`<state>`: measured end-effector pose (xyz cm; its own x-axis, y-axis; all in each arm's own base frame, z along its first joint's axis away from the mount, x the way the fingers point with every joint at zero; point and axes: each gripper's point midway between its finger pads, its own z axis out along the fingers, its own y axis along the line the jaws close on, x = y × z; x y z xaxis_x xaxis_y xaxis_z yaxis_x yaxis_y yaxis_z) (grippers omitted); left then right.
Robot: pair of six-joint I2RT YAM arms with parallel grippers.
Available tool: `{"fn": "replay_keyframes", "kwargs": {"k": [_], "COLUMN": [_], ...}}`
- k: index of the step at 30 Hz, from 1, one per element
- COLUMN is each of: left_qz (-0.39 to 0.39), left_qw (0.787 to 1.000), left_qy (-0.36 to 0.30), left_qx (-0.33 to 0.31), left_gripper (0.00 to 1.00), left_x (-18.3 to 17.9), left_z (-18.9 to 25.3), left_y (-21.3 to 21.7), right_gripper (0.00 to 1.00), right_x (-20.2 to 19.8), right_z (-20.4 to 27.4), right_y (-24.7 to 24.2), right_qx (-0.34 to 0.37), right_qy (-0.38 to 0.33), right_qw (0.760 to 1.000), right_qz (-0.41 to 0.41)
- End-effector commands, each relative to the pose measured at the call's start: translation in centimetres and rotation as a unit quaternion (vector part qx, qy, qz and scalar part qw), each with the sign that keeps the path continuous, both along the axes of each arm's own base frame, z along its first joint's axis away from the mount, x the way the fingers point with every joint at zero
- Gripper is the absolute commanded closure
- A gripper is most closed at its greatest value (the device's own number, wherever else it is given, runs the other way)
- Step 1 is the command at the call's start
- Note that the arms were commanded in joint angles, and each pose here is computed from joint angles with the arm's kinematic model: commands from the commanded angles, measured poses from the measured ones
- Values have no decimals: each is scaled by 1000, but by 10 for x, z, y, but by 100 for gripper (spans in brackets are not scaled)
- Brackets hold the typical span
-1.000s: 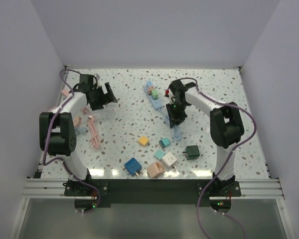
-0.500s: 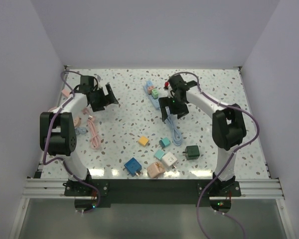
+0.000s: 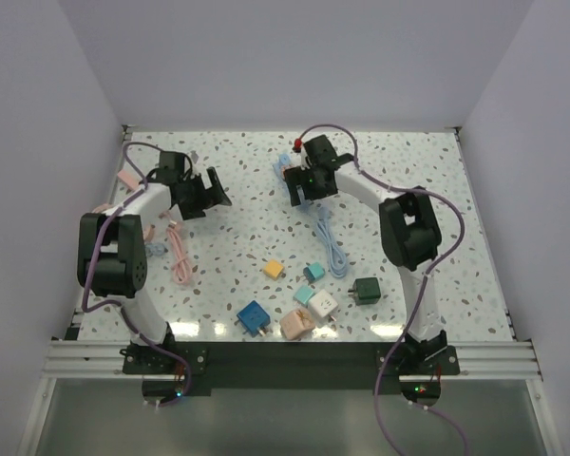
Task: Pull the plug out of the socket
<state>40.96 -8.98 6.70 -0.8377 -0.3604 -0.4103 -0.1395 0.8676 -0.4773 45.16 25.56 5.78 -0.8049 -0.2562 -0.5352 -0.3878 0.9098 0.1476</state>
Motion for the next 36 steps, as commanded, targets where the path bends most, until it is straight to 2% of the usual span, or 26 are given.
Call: {"fn": "replay_keyframes", "kwargs": {"k": [1, 4, 8, 11, 14, 15, 19, 22, 29, 32, 36], "left_qz": [-3, -1, -3, -8, -17, -21, -33, -36, -28, -32, -44], "left_qw": [999, 999, 999, 999, 998, 998, 995, 994, 993, 992, 985], "left_qy": [-30, -31, -37, -38, -47, -47, -59, -58, -52, -50, -78], "left_qx": [-15, -13, -19, -23, -39, -47, -78, -88, -97, -114, -146], "left_gripper": [0, 0, 0, 0, 0, 0, 0, 0, 0, 0, 0], "left_x": [5, 3, 1, -1, -2, -5, -3, -2, 1, -1, 5], "left_z": [15, 17, 19, 17, 18, 15, 16, 12, 3, 1, 10], "left_y": [-6, -5, -7, -11, -20, -24, -41, -49, -56, -62, -71], "right_gripper": [9, 11, 22, 34, 63, 80, 97, 100, 100, 100, 100], "right_x": [37, 46, 44, 36, 22, 14, -18, -48, -106, -127, -133], "right_z": [13, 6, -16, -19, -20, -16, -3, -2, -24, -16, 6], "right_y": [19, 21, 24, 29, 34, 34, 46, 50, 59, 72, 89], "right_qx": [-8, -17, -20, -9, 11, 22, 85, 102, 65, 126, 202], "right_qy": [-83, -93, -72, -60, -40, -32, -2, 18, 45, 80, 118], "right_qw": [996, 995, 997, 998, 999, 999, 995, 991, 989, 980, 961], "right_qz": [8, 9, 13, 23, 32, 34, 58, 84, 128, 131, 151]}}
